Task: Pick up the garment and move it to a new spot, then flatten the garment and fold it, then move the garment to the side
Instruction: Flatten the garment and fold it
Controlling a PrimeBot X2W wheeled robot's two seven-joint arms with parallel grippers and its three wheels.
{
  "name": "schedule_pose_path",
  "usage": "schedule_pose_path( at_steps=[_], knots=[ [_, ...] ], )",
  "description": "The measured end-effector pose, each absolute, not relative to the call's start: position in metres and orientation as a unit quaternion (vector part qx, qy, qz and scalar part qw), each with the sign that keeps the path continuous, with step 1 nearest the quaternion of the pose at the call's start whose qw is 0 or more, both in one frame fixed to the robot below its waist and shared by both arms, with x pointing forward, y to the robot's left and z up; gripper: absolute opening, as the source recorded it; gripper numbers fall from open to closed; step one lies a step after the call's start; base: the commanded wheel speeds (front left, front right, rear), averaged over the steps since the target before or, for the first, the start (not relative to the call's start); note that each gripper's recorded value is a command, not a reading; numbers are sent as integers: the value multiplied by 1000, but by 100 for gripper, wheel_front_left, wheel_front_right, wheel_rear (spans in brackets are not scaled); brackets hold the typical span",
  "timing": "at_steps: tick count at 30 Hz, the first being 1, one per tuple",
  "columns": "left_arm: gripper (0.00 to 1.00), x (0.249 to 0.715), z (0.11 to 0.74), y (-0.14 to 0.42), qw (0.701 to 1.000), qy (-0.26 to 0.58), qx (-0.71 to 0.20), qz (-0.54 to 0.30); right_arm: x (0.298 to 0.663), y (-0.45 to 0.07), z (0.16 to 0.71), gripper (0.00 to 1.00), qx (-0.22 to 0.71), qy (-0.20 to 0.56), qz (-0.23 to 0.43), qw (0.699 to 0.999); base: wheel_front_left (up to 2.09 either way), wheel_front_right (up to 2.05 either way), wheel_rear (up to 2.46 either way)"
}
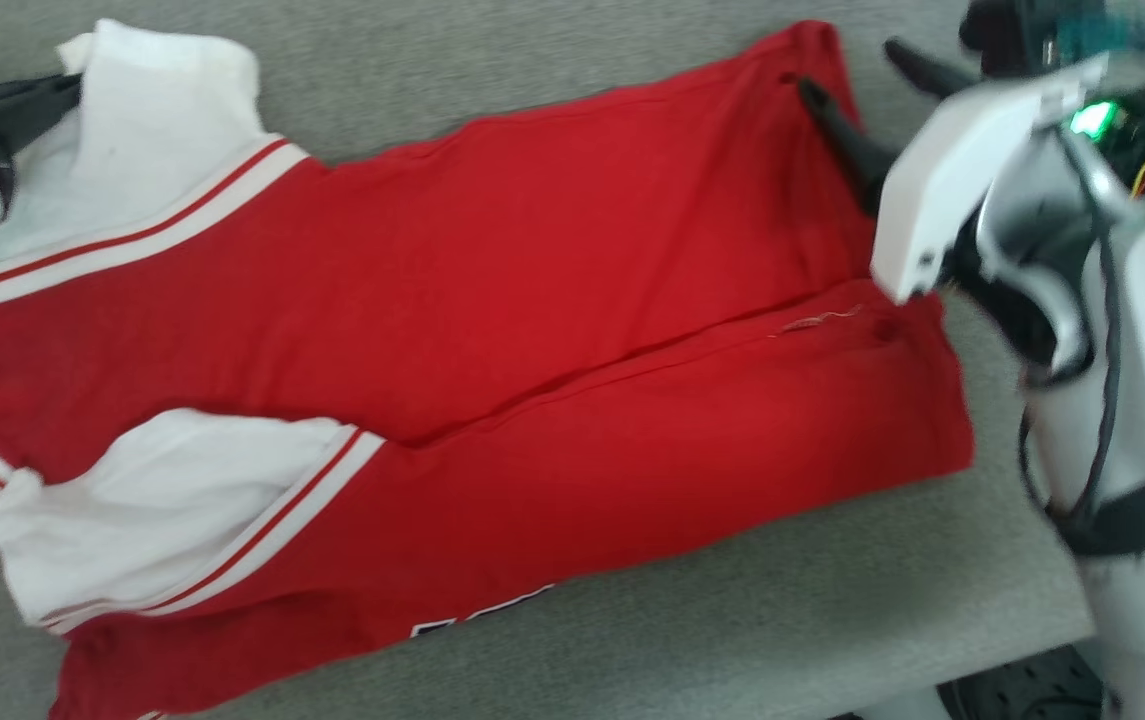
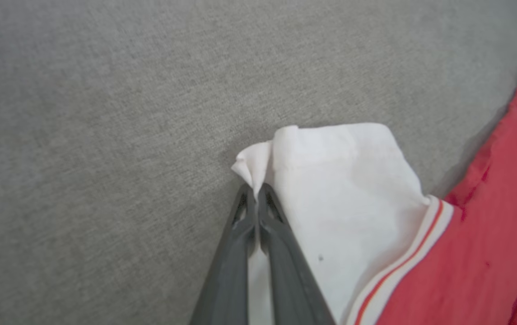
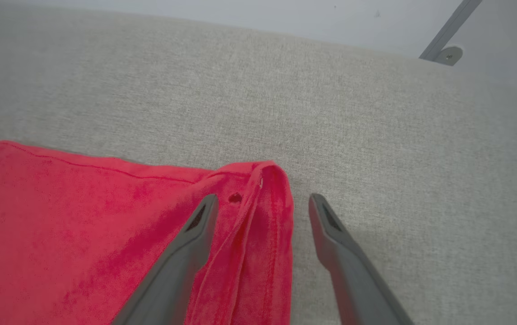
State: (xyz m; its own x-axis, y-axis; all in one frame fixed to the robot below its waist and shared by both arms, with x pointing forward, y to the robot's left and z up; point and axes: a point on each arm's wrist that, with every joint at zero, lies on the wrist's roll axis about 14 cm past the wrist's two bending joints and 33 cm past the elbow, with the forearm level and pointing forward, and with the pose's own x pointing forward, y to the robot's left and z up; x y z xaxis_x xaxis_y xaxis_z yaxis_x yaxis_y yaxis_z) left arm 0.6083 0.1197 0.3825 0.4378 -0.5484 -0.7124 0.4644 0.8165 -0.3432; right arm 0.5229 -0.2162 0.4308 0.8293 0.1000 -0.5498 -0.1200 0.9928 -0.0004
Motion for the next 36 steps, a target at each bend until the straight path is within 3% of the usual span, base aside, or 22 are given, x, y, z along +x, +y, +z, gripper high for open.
schedule_pose_path(
  at_steps=[9,10,11,12,22,27,36],
  knots=[
    [0,598,382,121,847,431,-54,-305,545,-209,401,100,-23,400,70,913,0,0,0],
    [0,598,383,121,848,429,-54,-306,545,-209,398,90,-20,408,70,910,0,0,0],
    [0,598,384,120,849,426,-55,-308,544,-207,393,24,-20,418,72,905,0,0,0],
    [0,598,385,118,850,422,-56,-310,543,-207,390,0,-18,424,73,902,0,0,0],
    [0,591,431,98,867,355,-78,-342,547,-207,415,0,-10,388,77,918,0,0,0],
    [0,564,472,88,869,312,-108,-370,535,-204,442,0,-10,348,91,933,0,0,0],
    [0,478,503,109,877,261,-143,-376,467,-203,446,0,2,349,109,931,0,0,0]
  ],
)
